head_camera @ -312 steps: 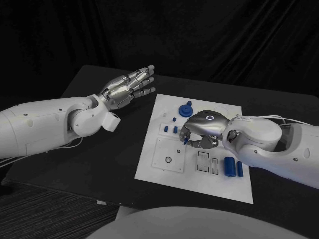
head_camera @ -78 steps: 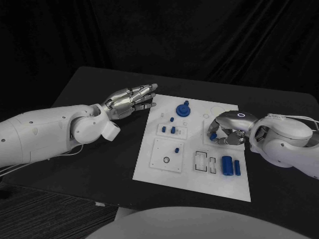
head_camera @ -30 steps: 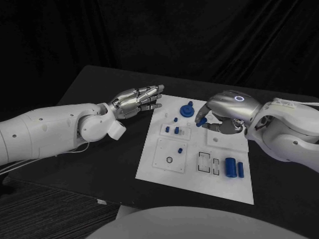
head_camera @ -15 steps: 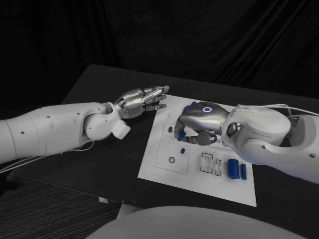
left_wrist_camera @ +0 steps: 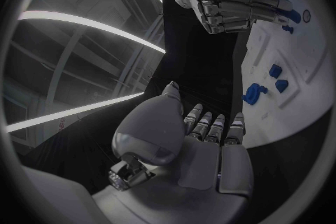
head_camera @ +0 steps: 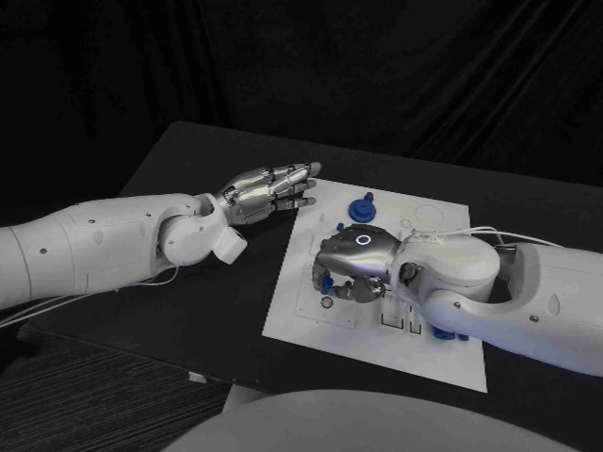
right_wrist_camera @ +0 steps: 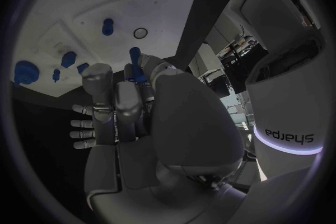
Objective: Assemble the parts on the task board
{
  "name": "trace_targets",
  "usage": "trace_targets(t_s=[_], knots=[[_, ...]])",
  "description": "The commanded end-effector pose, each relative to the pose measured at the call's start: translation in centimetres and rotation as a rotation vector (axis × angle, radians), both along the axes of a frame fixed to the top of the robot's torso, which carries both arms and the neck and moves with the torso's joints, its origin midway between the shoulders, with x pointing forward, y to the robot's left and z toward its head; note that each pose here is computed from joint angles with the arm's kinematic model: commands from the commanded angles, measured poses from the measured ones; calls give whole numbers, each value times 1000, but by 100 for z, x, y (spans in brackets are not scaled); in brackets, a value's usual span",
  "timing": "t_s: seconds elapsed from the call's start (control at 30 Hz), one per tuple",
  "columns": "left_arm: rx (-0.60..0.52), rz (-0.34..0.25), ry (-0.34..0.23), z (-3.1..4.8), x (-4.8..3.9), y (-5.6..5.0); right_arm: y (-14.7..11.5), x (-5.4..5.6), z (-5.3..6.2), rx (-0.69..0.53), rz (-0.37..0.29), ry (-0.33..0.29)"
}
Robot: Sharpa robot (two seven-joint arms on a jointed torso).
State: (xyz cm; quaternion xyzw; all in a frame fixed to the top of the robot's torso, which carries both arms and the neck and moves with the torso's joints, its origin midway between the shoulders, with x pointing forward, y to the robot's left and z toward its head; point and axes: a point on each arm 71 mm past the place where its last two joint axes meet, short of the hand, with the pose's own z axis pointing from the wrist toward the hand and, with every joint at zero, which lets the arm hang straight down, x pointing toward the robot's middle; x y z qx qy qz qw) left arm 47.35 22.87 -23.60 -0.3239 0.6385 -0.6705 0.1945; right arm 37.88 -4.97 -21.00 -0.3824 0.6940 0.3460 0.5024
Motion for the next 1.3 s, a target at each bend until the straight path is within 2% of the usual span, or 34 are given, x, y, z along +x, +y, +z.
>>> trace_targets(t_s=[0.03,0.6,1.07,1.3], knots=[[-18,-2,-4,10,-9,-11,21,-27,-31,-10,32,-41],[-17,-5,-2,7,-6,-13,23,-69,-137,-20,35,-21],[-15,-10,2,2,-2,-19,-42,-79,-177,-26,18,-11],[-17,-14,3,1,1,-29,-65,-86,-244,-27,8,1]])
